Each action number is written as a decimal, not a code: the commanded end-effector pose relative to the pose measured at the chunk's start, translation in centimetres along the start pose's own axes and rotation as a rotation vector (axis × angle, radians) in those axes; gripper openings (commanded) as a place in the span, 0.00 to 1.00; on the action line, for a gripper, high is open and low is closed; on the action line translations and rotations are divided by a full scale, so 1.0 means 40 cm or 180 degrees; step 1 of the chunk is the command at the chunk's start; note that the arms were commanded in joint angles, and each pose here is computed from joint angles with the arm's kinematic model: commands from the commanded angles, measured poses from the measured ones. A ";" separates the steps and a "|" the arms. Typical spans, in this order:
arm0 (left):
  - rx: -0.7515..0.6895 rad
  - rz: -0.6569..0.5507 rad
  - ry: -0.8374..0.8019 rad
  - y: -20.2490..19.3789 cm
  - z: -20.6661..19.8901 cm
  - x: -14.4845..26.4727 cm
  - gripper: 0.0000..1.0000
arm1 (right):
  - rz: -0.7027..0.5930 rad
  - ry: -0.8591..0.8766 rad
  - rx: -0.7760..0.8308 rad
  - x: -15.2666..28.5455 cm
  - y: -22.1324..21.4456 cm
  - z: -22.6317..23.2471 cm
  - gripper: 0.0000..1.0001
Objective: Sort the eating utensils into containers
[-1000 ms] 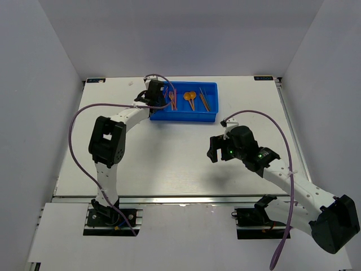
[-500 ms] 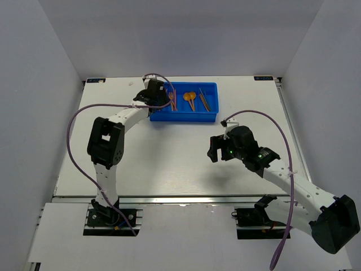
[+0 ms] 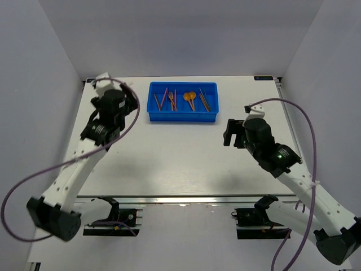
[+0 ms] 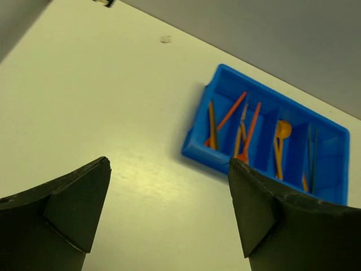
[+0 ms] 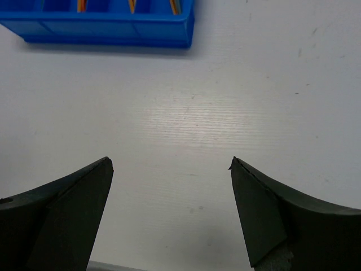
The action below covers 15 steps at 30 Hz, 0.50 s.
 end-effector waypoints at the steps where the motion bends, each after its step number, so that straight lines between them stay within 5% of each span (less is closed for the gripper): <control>1: -0.0272 0.0201 0.0396 -0.089 0.089 0.056 0.95 | -0.0240 -0.0311 -0.0064 0.066 0.043 -0.027 0.89; 8: -0.0214 -0.0038 0.0568 -0.160 0.215 0.183 0.98 | -0.0448 -0.0188 -0.0068 0.130 0.052 -0.051 0.89; 15: -0.0198 -0.0093 0.0777 -0.199 0.251 0.198 0.98 | -0.0329 -0.0117 -0.0108 0.098 0.001 -0.059 0.89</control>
Point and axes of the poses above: each gripper's point midway between its finger pads, its own x axis back along the fingers, its own z axis along the line the jaws close on, y = z × x, the point moved 10 cm from there along x, back along the fingers, and after that the axes turned 12 degrees about -x, right-handed, at the moved point
